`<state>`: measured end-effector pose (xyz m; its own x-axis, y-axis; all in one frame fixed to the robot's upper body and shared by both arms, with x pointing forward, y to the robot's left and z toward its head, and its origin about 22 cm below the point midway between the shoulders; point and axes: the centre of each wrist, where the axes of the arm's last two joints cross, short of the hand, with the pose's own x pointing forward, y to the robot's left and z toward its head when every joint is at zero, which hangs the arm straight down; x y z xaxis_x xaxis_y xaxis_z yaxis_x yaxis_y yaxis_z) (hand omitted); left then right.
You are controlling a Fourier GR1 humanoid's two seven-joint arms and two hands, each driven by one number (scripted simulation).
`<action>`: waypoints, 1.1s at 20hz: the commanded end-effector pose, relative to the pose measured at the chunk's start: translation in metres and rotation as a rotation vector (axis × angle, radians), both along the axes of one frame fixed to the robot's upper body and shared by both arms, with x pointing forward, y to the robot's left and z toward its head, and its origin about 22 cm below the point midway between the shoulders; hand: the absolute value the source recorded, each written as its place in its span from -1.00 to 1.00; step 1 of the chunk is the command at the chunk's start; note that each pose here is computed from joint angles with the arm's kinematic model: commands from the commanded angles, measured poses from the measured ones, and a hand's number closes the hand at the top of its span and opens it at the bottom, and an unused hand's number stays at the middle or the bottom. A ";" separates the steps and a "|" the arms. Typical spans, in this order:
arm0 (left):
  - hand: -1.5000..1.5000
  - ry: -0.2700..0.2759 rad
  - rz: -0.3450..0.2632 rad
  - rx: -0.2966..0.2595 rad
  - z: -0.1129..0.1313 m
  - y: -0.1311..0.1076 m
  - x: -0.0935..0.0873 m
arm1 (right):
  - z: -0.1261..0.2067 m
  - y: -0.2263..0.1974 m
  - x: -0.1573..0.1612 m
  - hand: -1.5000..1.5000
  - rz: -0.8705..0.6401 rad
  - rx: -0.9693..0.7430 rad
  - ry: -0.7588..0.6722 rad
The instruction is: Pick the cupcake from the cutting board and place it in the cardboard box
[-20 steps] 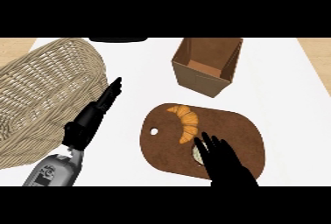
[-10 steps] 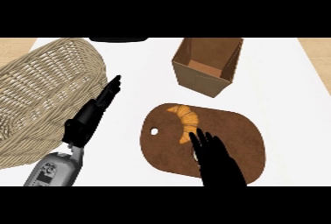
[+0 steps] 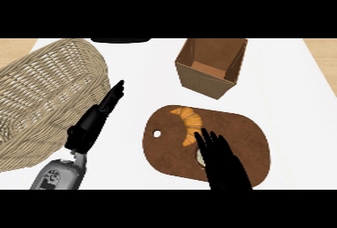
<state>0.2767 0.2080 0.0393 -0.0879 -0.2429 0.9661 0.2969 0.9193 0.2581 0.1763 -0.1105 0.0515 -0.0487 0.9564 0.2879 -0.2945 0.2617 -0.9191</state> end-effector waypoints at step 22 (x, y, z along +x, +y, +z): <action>0.00 -0.015 0.009 0.019 0.009 -0.001 0.000 | -0.044 0.003 0.015 -1.00 -0.028 -0.115 0.088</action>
